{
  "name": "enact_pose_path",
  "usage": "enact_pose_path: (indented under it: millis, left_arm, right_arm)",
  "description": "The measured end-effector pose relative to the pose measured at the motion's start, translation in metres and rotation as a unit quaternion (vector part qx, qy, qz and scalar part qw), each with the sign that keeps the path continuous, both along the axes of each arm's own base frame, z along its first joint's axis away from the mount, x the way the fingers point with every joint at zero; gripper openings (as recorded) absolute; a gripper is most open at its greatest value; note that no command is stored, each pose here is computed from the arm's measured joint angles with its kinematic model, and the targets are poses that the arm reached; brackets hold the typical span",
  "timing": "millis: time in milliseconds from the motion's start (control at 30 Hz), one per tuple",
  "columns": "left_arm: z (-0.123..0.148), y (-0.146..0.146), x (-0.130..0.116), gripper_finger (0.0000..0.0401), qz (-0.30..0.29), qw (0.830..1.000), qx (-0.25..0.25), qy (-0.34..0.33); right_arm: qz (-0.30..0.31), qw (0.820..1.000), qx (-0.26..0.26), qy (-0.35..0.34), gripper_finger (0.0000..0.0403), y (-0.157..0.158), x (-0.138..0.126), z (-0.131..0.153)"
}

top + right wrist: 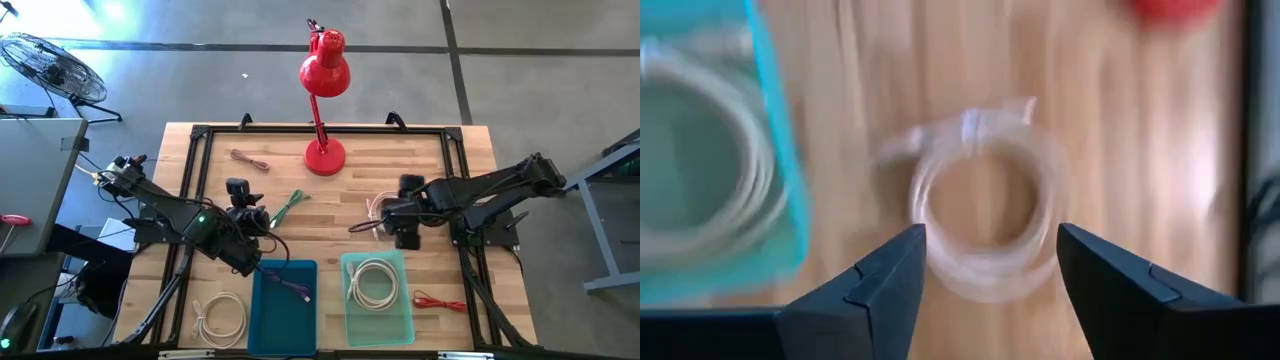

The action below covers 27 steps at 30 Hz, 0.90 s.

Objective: Pick & Place USB Port
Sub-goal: Put the orange charger cable into the blue bin

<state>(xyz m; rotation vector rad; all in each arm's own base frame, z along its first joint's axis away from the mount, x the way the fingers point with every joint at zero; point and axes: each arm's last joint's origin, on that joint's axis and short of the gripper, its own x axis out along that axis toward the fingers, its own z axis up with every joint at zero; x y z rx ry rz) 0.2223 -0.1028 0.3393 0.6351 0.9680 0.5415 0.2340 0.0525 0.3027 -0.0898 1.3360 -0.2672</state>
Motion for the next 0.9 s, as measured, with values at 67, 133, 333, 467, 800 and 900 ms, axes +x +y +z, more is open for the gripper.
enact_pose_path:
  millis: [67,133,333,467,800,900]
  left_arm:
    - [0.000,0.000,0.000,0.0144,0.000,1.000,0.001,0.000]
    - [0.000,0.000,0.000,0.0144,0.000,1.000,0.001,-0.001]
    - [0.000,-0.001,0.002,0.0144,0.000,1.000,-0.006,-0.007]
    - [-0.001,-0.002,0.002,0.0144,-0.001,1.000,-0.013,-0.005]
    - [-0.002,-0.003,0.004,0.0144,-0.004,0.999,-0.034,-0.005]
    - [-0.002,-0.004,0.004,0.0144,-0.004,0.999,-0.039,-0.008]
  right_arm:
    - [-0.025,0.998,0.041,0.030,0.0216,0.002,-0.006,-0.001]
    - [-0.032,0.994,0.091,0.046,0.0216,0.008,-0.008,-0.002]
    - [-0.007,0.977,0.209,0.032,0.0220,0.039,-0.007,0.000]
    - [-0.008,0.971,0.235,0.035,0.0220,0.064,-0.016,0.000]
    - [0.028,0.984,0.178,0.010,0.0220,0.116,-0.048,-0.002]
    - [0.056,0.987,0.150,0.008,0.0220,0.132,-0.054,-0.010]
